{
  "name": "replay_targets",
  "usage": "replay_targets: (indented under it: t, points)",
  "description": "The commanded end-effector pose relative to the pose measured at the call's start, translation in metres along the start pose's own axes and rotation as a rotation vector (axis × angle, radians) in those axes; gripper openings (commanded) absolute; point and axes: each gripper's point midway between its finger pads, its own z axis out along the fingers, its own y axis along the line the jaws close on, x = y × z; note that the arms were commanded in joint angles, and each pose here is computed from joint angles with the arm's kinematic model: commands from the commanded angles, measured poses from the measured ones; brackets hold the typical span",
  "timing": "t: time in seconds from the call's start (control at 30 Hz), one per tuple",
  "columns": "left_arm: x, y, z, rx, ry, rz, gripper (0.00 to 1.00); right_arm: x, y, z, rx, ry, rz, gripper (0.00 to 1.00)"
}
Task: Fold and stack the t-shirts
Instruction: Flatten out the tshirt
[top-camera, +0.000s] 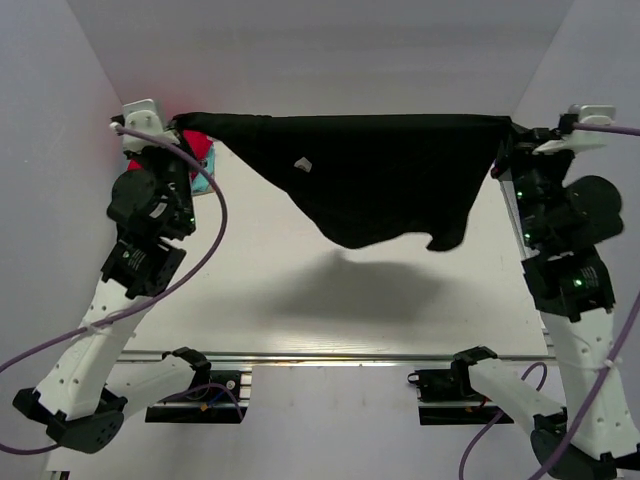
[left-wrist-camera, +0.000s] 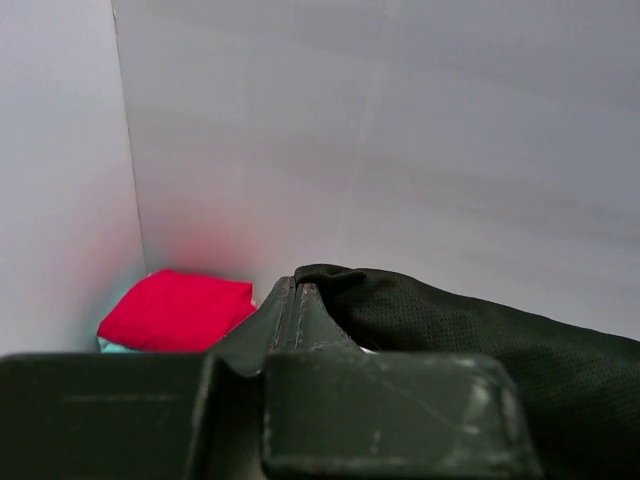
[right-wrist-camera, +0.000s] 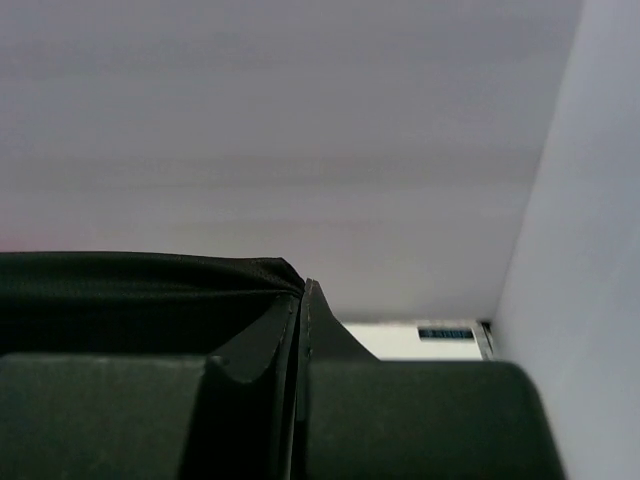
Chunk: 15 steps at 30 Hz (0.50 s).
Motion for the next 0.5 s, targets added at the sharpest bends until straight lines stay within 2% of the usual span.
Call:
replay_targets:
  t: [0.0, 0.23, 0.47]
  points:
    - [-0.059, 0.043, -0.022, -0.091, -0.106, -0.056, 0.0, -0.065, -0.007, -0.028, -0.014, -0.143, -0.023, 0.0]
    - [-0.109, 0.059, -0.05, -0.027, -0.199, -0.116, 0.0, -0.101, 0.008, -0.066, -0.146, -0.232, -0.02, 0.0]
    - [-0.13, 0.053, -0.072, 0.11, -0.24, -0.147, 0.0, -0.109, 0.025, -0.093, -0.269, -0.269, 0.0, 0.0]
